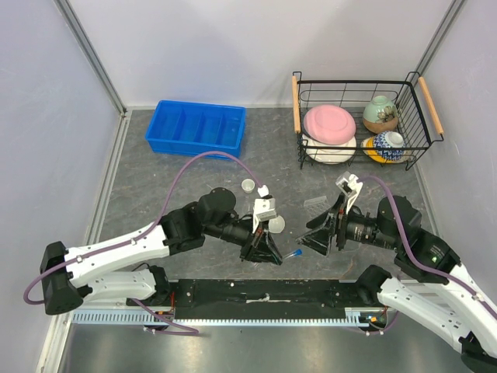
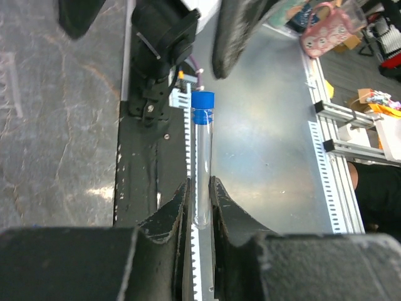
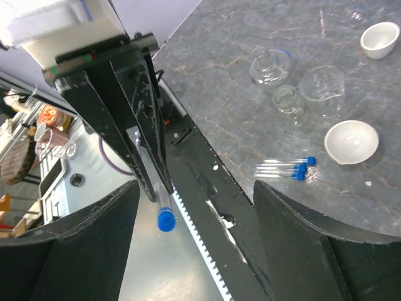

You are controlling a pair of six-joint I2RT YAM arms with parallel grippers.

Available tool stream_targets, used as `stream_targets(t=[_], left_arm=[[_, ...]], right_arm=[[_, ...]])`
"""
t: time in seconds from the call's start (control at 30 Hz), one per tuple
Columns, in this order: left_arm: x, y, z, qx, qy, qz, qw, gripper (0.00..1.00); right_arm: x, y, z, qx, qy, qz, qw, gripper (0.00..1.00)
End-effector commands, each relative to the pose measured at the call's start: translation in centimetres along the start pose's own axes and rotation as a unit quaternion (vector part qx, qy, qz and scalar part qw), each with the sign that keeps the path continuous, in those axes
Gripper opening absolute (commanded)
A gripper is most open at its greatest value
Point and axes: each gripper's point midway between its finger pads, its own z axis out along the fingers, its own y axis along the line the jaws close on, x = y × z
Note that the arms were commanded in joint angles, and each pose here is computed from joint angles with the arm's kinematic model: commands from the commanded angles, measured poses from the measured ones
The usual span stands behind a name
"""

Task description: Organize the chemistry lab equipment

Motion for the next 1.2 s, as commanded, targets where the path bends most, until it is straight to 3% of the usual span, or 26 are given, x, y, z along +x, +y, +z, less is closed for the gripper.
stream_targets(t=[0.0, 0.43, 0.87, 1.17], left_arm=[[-2.0, -2.9, -0.8, 0.071, -0.042, 0.071, 0.994, 0.02], [-2.7, -1.6, -0.8, 0.105, -0.064, 0.08, 0.989, 0.02], [-3.8, 0.3, -0.5, 0.12, -0.07, 0.072, 0.988, 0.02], [-3.8, 0.5, -1.0, 0.117, -0.073, 0.07, 0.988, 0.02]], right_arm=[[0.7, 2.1, -0.3, -0.061, 0.009, 0.022, 0.998, 0.79], [1.0, 4.0, -0.5, -0.122, 0.005, 0.054, 0.991, 0.63], [1.1, 3.6, 0.4, -0.118, 0.018, 0.051, 0.992, 0.56], [0.9, 3.5, 0.6, -0.112, 0.019, 0.045, 0.993, 0.34]])
